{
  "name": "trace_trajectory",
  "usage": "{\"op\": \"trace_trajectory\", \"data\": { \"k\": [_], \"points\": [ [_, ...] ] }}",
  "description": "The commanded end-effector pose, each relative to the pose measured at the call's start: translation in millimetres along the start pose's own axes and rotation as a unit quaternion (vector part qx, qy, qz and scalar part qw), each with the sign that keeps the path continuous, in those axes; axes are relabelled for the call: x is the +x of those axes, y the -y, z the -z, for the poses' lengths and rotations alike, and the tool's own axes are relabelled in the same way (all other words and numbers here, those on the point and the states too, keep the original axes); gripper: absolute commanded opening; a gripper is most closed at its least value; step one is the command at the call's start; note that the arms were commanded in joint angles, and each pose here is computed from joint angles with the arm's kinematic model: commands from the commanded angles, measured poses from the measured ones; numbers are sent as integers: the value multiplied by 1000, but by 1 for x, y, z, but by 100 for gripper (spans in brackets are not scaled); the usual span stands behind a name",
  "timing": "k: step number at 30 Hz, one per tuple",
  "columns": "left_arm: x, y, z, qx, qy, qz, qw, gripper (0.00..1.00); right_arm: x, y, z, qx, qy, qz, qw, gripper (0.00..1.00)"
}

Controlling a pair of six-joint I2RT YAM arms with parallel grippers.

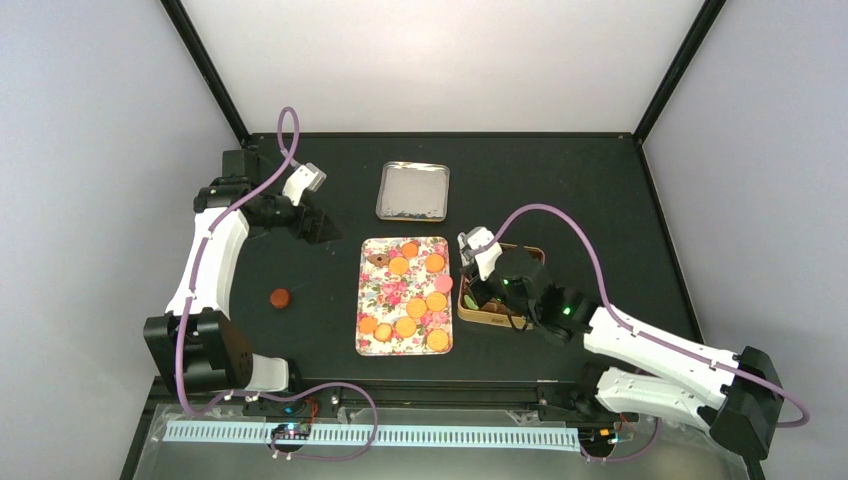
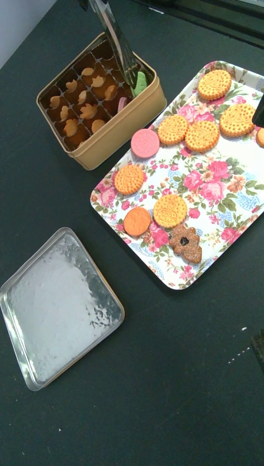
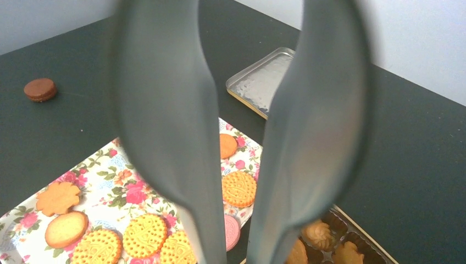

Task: Pack the cookies
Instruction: Place the fake cookies in the empty pocket of the box, then pick up the fake cookies from the plate.

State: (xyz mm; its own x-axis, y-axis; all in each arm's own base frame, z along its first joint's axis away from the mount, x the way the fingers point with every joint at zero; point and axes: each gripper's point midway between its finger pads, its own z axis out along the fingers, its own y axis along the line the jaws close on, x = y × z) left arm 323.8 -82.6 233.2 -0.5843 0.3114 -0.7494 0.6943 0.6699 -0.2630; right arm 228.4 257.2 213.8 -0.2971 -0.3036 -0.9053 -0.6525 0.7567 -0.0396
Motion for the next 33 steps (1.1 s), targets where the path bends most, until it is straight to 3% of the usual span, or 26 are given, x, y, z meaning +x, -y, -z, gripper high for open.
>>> {"op": "trace_trajectory", "data": {
  "k": [1, 13, 21, 33],
  "points": [
    [-6, -1, 2, 1, 13, -10, 1000, 99, -12, -3, -2, -10, 17, -3, 1000, 2],
    [-6, 2, 4, 4, 15, -12, 1000, 99, -46, 5, 16, -9, 53, -16, 998, 26],
    [-7, 2, 5, 2, 15, -14, 1000, 99, -25, 8, 8, -1, 32, -25, 999, 27],
    [0, -5, 2, -10, -4, -2, 1000, 99, -73, -36, 4, -68, 70, 19, 995, 26]
  ]
}}
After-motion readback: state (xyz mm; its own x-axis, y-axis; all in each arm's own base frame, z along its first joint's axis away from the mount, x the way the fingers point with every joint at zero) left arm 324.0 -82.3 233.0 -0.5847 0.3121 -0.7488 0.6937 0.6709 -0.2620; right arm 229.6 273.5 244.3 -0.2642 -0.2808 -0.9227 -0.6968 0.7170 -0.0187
